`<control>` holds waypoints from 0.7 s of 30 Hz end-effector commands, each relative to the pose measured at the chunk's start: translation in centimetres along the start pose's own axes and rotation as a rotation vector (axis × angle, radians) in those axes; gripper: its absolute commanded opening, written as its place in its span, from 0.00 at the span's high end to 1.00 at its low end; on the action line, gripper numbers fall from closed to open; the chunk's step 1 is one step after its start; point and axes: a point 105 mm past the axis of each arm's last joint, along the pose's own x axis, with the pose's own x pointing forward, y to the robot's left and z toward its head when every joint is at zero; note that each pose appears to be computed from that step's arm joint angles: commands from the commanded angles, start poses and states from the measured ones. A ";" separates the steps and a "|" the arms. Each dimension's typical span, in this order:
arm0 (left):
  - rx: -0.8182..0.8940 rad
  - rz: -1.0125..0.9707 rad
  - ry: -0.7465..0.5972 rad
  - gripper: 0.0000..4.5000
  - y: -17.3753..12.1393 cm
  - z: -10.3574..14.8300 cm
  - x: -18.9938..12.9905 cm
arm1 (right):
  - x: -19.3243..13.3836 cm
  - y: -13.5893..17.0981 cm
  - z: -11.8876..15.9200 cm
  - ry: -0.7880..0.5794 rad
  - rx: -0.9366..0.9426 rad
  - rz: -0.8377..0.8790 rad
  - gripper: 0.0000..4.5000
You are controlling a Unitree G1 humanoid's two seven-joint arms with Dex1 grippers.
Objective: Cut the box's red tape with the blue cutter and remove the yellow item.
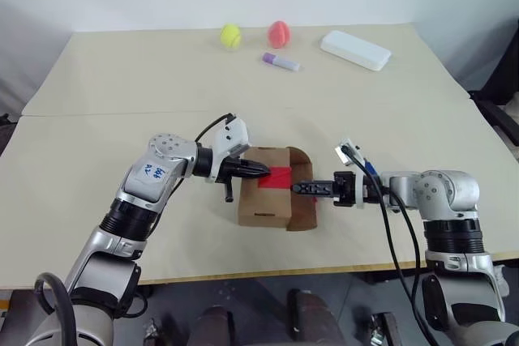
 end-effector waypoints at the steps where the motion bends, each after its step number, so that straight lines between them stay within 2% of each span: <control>1: 0.006 0.009 0.016 1.00 0.0 -0.3 0.0 | 1.7 -0.1 -2.2 0.086 0.053 0.020 0.01; 2: 0.006 0.010 0.017 1.00 0.0 -0.3 -0.1 | 1.7 -0.2 -2.2 0.084 0.056 0.015 0.01; 5: 0.007 0.013 0.015 1.00 0.1 -0.3 0.0 | 1.6 -0.5 -1.9 0.069 0.060 -0.006 0.12; 14: 0.011 0.019 -0.001 1.00 0.4 -0.2 0.3 | 1.2 -0.7 -1.1 0.031 0.070 -0.065 0.81; 17: 0.012 0.022 -0.003 1.00 0.4 -0.2 0.4 | 0.9 -0.5 -0.9 0.020 0.068 -0.081 1.00; 21: 0.014 0.025 -0.008 1.00 0.5 -0.2 0.3 | -0.1 0.2 0.4 -0.021 0.044 -0.128 1.00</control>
